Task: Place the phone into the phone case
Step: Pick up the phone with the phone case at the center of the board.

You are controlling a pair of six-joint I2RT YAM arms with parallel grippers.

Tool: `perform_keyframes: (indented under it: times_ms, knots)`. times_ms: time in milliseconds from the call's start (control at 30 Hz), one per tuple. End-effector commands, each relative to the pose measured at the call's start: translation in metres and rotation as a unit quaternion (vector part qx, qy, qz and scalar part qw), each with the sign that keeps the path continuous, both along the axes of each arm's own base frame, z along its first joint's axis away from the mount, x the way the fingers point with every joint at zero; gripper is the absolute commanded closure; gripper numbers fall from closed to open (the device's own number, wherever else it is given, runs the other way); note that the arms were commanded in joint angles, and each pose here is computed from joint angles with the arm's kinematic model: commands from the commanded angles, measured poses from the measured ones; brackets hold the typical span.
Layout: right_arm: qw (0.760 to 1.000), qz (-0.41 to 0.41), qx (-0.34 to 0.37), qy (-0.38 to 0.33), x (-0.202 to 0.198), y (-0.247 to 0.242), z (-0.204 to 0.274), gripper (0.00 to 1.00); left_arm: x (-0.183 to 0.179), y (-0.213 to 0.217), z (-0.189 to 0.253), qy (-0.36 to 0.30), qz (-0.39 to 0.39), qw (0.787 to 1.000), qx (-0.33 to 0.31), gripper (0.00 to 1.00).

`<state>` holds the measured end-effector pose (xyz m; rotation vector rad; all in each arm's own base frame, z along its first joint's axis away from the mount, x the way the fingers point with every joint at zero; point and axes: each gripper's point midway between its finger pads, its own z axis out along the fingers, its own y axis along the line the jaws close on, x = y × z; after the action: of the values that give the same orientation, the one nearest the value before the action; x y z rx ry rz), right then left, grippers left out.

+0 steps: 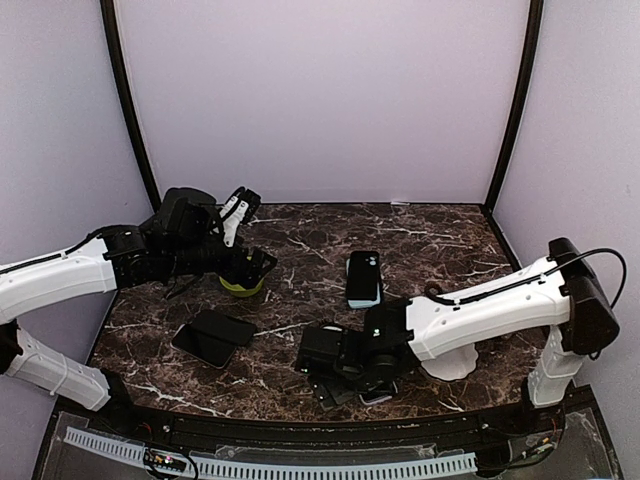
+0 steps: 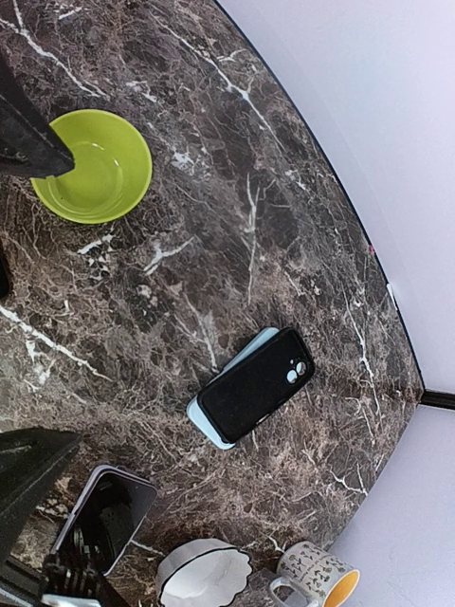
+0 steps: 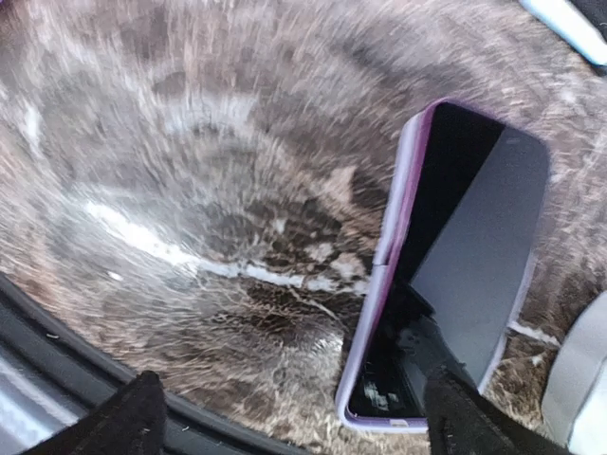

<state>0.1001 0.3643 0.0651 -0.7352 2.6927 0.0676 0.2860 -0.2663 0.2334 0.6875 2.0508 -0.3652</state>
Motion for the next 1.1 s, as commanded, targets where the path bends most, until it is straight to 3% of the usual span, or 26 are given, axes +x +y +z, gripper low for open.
perform_keyframes:
  times_ms: [0,433,633,833,1067]
  knots:
    - [0.997,-0.079,0.011,-0.005,0.023,-0.026,0.011,0.02,0.000,0.001,-0.002,0.001,-0.001,1.000,-0.003,0.06]
    - [0.990,-0.115,0.024,0.080,0.022,-0.055,-0.039,0.02,0.000,0.000,-0.005,0.005,-0.003,1.000,0.000,0.06]
    - [0.990,-0.106,-0.013,0.089,0.019,-0.059,-0.056,0.02,0.000,0.000,-0.007,0.006,-0.003,1.000,0.002,0.06]
    - [0.991,-0.103,-0.020,0.087,0.020,-0.059,-0.059,0.15,0.000,0.000,-0.007,0.005,-0.002,1.000,0.005,0.07]
    - [0.994,-0.085,-0.015,0.069,0.024,-0.048,-0.051,0.44,0.000,0.000,-0.007,0.006,-0.003,1.000,0.004,0.07]
